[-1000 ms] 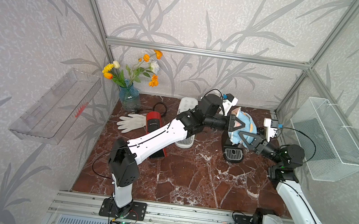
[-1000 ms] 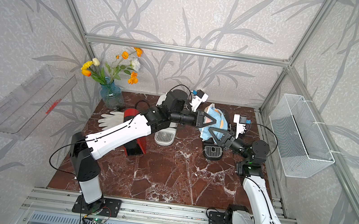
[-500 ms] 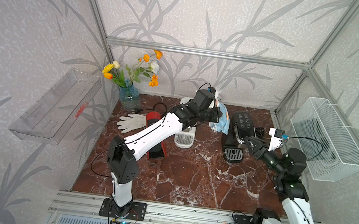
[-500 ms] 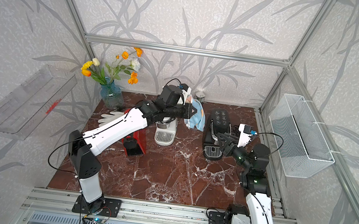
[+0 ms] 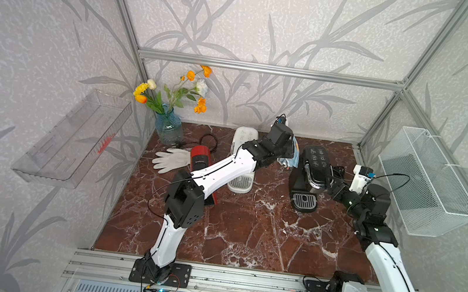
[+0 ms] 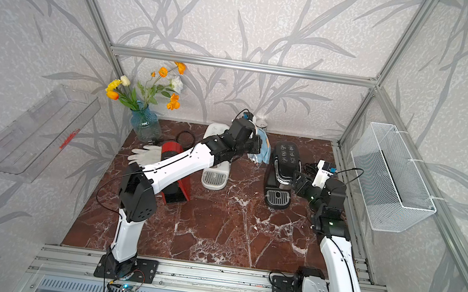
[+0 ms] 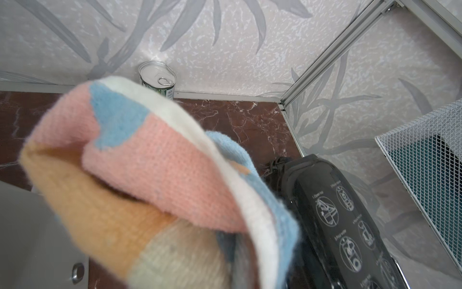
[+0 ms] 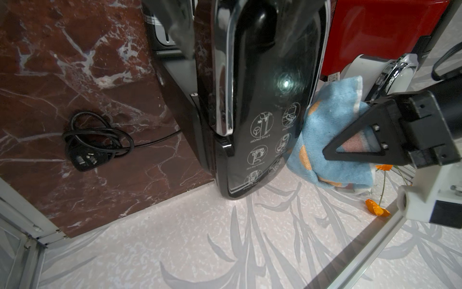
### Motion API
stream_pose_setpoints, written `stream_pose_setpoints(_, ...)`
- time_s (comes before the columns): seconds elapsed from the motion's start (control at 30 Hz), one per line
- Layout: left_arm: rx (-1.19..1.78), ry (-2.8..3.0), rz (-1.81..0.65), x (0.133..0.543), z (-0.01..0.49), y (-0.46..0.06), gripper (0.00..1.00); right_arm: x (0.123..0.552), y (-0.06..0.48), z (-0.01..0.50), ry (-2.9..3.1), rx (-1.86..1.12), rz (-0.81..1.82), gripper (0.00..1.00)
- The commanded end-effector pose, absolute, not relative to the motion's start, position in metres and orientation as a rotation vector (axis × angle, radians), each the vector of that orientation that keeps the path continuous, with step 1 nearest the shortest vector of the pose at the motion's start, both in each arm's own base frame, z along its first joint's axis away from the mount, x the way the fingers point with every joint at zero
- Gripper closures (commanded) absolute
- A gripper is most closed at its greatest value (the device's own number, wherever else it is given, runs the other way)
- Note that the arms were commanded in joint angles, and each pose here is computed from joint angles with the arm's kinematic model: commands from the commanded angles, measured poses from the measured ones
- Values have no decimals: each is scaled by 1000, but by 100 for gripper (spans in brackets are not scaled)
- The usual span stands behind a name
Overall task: Wipe the surface of a coffee machine
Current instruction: Wipe the dirt from the surface of the coffee machine.
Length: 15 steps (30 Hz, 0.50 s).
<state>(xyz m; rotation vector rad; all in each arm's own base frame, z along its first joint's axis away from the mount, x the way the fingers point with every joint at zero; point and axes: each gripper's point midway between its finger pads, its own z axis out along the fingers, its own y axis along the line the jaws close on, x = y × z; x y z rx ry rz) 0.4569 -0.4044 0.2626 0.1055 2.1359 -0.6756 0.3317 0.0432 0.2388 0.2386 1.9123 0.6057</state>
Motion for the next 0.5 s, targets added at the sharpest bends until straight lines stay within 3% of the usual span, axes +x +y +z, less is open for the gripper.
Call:
stream_pose_setpoints(0.0,76,2012,-705,462,304,-416,100,338,45,234,1920,233,623,48)
stream_pose_setpoints(0.47,58,2197,-637,447,208,-446,100,337,66,216,1908,144,762,49)
